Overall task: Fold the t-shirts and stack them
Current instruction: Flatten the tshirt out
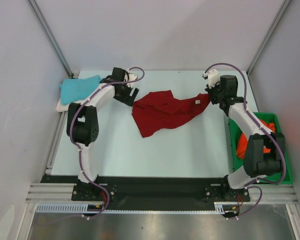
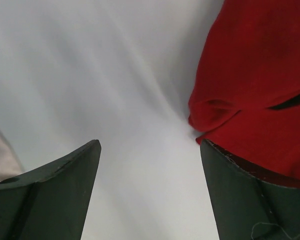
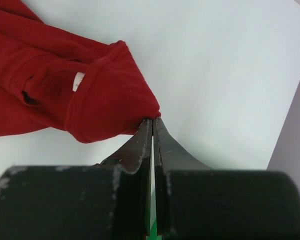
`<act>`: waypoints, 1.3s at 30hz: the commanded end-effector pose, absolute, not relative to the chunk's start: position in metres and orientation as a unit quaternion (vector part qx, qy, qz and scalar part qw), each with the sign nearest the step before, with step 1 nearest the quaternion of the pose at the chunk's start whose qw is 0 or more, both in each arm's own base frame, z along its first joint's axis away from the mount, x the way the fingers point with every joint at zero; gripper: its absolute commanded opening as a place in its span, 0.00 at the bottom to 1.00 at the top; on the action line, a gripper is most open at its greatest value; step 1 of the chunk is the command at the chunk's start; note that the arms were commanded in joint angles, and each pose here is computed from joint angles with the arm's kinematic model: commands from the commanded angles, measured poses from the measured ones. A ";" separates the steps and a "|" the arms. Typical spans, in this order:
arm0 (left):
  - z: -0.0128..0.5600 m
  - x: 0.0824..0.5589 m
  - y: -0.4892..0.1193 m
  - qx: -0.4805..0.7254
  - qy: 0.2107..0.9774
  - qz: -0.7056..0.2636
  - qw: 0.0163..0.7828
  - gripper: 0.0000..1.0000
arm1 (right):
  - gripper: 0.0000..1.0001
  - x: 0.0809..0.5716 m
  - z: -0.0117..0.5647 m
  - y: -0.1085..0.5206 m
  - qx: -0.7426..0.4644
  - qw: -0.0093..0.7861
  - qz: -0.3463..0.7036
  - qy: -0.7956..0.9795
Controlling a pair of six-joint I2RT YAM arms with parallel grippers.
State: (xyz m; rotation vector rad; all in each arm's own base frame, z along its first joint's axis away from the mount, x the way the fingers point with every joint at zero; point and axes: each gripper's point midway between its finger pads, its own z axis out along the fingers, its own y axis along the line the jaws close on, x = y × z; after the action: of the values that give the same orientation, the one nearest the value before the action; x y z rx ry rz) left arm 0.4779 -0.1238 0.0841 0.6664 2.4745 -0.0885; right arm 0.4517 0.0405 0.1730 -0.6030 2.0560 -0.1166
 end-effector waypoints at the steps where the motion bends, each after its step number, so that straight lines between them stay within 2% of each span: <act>1: 0.074 0.487 -0.151 0.272 0.919 -0.092 0.269 0.85 | 0.00 0.459 0.201 0.035 -0.237 0.515 -0.057 0.822; 9: 0.058 0.488 -0.173 0.296 0.916 -0.117 0.245 0.79 | 0.00 0.457 0.196 0.036 -0.236 0.516 -0.056 0.822; 10: 0.057 0.487 -0.175 0.297 0.915 -0.122 0.243 0.69 | 0.00 0.457 0.195 0.034 -0.234 0.515 -0.058 0.822; 12: 0.063 0.485 -0.179 0.302 0.911 -0.134 0.245 0.56 | 0.00 0.456 0.193 0.033 -0.234 0.514 -0.058 0.823; 13: 0.065 0.484 -0.181 0.308 0.909 -0.138 0.246 0.34 | 0.00 0.456 0.193 0.033 -0.233 0.515 -0.058 0.823; 15: 0.079 0.480 -0.181 0.313 0.903 -0.145 0.255 0.10 | 0.00 0.455 0.193 0.032 -0.229 0.516 -0.056 0.823; 16: 0.084 0.479 -0.179 0.313 0.903 -0.142 0.260 0.00 | 0.00 0.455 0.194 0.031 -0.228 0.517 -0.056 0.823; 18: 0.089 0.471 -0.174 0.313 0.903 -0.131 0.262 0.00 | 0.00 0.455 0.193 0.032 -0.227 0.517 -0.054 0.824; 20: 0.121 0.469 -0.166 0.310 0.894 -0.110 0.304 0.00 | 0.00 0.453 0.197 0.031 -0.224 0.519 -0.054 0.823; 21: 0.111 0.455 -0.159 0.307 0.900 -0.101 0.293 0.01 | 0.00 0.453 0.201 0.030 -0.219 0.523 -0.053 0.822; 22: 0.142 0.451 -0.152 0.308 0.888 -0.086 0.331 0.01 | 0.00 0.453 0.208 0.030 -0.217 0.531 -0.052 0.817; 24: 0.145 0.437 -0.143 0.315 0.880 -0.071 0.349 0.00 | 0.00 0.453 0.213 0.030 -0.210 0.537 -0.049 0.816; 25: 0.167 0.432 -0.142 0.319 0.866 -0.062 0.380 0.00 | 0.00 0.454 0.220 0.031 -0.207 0.543 -0.049 0.812; 28: 0.179 0.411 -0.141 0.337 0.855 -0.055 0.390 0.00 | 0.00 0.455 0.234 0.033 -0.198 0.554 -0.043 0.807; 34: 0.260 0.398 -0.128 0.335 0.820 -0.022 0.464 0.01 | 0.00 0.455 0.295 0.037 -0.180 0.599 -0.029 0.780; 39: 0.344 0.372 -0.103 0.350 0.747 0.049 0.563 0.01 | 0.00 0.418 0.351 0.044 -0.196 0.636 -0.016 0.747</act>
State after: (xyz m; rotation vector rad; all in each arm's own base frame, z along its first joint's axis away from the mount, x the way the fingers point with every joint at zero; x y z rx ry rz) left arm 0.3869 -0.1237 0.2622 0.8347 2.0002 -0.0416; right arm 0.4438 0.0414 0.2726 -0.4598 1.8759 -0.0503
